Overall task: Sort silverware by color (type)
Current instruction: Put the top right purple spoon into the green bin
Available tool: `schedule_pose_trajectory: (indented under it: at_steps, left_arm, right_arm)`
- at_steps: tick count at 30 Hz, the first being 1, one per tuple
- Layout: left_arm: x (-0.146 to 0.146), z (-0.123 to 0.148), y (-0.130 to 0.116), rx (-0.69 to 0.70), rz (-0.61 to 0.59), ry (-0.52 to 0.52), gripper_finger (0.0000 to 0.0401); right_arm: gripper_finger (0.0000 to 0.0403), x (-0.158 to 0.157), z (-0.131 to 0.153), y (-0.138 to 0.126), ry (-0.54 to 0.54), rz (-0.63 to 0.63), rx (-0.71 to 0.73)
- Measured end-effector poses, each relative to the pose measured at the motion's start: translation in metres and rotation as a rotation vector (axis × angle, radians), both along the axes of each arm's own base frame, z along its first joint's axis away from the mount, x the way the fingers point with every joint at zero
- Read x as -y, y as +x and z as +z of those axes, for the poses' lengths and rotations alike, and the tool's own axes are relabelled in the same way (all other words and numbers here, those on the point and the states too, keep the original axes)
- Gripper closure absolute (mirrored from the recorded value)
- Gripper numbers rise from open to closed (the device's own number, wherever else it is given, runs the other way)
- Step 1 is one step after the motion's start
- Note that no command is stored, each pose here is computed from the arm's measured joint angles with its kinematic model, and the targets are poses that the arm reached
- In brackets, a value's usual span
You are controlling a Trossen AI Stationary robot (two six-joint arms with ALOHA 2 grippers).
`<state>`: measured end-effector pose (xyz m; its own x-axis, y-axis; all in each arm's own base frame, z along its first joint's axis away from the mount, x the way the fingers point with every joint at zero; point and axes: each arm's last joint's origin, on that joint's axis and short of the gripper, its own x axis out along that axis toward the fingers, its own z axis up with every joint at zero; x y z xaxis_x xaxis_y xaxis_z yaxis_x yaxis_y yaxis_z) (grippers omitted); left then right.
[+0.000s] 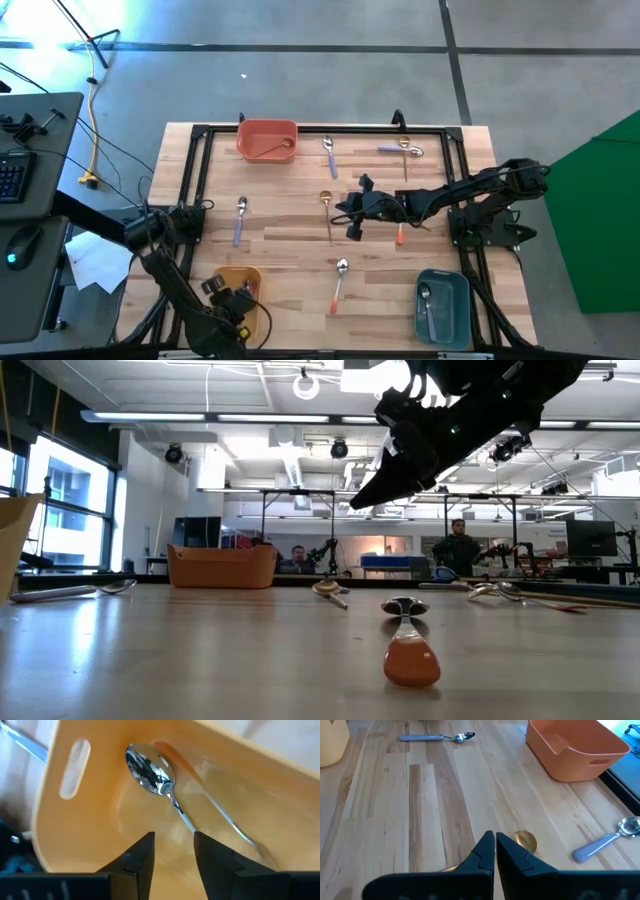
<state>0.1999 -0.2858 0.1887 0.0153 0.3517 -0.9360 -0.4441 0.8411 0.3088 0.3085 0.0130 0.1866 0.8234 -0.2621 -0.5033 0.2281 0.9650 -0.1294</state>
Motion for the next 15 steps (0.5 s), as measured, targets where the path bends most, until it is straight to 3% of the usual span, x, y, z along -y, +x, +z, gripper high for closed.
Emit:
schedule_pose_trajectory:
  at_steps: [8,15]
  left_arm:
    - [0.000,0.043,0.006,-0.082,-0.179,-0.025,0.0285]
    - [-0.025,0.083,0.009,0.160,-0.291,0.027,0.0341]
  right_arm:
    - [0.0402,0.004,0.001,0.001,0.007,0.046,0.002]
    - [0.0402,0.009,0.002,0.002,-0.017,0.088,0.010]
